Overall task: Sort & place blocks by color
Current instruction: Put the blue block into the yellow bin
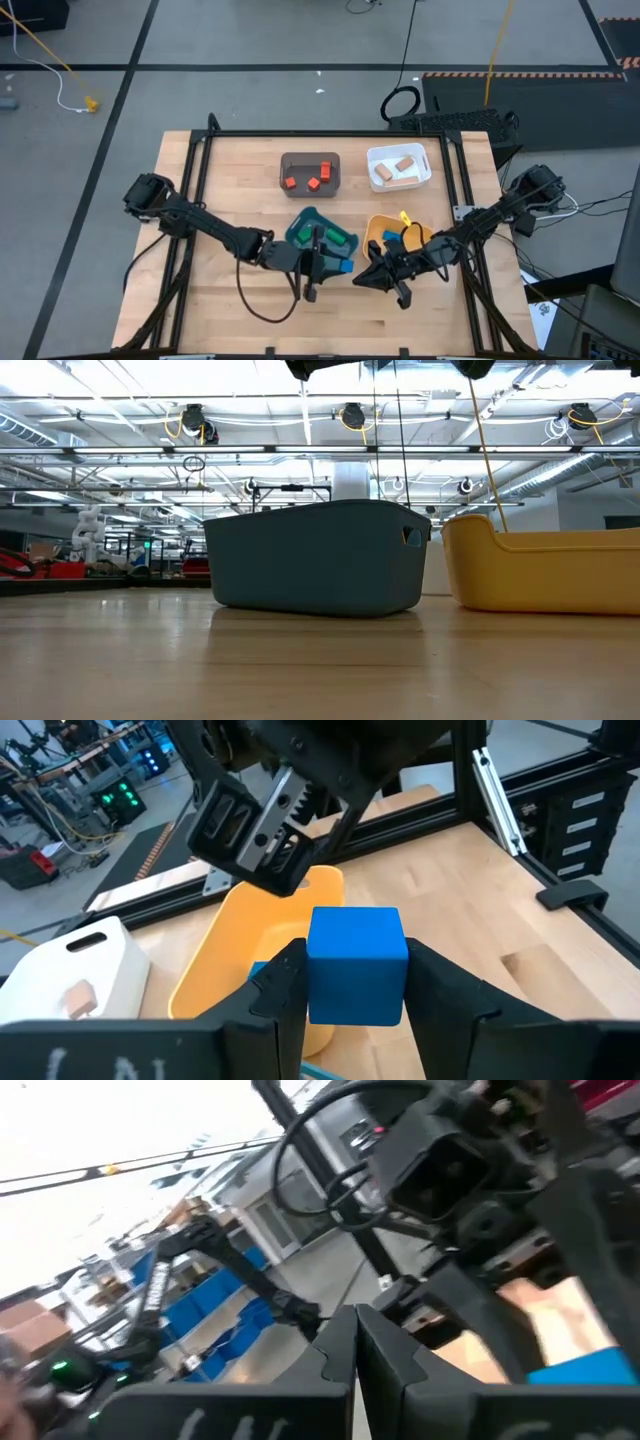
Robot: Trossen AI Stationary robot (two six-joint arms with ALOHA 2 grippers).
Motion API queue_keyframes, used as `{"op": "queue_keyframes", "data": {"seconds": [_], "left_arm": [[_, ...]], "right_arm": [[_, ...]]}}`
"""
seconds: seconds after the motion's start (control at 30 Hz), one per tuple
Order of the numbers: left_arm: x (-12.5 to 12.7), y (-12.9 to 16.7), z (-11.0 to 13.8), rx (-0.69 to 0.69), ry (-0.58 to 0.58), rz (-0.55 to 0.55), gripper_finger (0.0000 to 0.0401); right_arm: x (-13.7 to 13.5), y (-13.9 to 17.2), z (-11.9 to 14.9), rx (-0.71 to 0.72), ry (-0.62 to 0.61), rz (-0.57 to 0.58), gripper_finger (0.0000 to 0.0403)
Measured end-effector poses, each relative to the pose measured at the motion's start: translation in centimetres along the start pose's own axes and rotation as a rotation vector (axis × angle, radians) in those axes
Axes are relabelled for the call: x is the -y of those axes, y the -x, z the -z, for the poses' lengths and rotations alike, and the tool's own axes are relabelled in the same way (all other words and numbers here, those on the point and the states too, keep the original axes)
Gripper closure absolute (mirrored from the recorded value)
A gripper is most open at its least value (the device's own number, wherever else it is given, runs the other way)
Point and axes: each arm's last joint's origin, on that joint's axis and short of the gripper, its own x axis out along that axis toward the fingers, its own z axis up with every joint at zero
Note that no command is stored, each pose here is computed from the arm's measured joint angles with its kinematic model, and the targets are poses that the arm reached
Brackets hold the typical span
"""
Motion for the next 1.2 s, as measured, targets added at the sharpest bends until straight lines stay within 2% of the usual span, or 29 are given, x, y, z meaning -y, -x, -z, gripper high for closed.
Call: {"op": "queue_keyframes", "data": {"seconds": [0.13,0.33,0.5,0.63,0.8,0.93,1.03,1.2], "left_arm": [[-0.1,0.0,0.0,-0.001,-0.012,-0.003,0.0266],[-0.1,0.0,0.0,-0.001,-0.022,-0.004,0.0242],[-0.1,0.0,0.0,0.000,-0.022,-0.004,0.0267],[-0.1,0.0,0.0,0.000,-0.022,-0.004,0.0267],[-0.1,0.0,0.0,0.000,-0.025,-0.004,0.0261],[-0.2,0.0,-0.2,0.020,-0.056,-0.009,0.0246],[-0.5,-0.1,-0.4,0.043,-0.077,-0.023,0.0258],[-2.1,-0.5,-0.3,0.056,-0.074,-0.069,0.0267]], "right_arm": [[0.2,0.0,0.1,0.000,0.006,0.039,0.0403],[1.0,0.0,0.7,-0.069,-0.008,0.099,0.0396],[1.9,-0.1,0.5,-0.075,-0.107,0.156,0.0382],[1.9,0.3,-0.9,-0.045,-0.117,0.157,0.0382],[1.5,2.3,-3.7,-0.041,-0.098,0.224,0.0384],[1.6,4.6,-5.1,-0.023,-0.145,0.386,0.0384],[2.1,6.0,-5.3,-0.028,-0.236,0.518,0.0385],[2.9,7.8,-5.5,-0.056,-0.342,0.648,0.0385]]}}
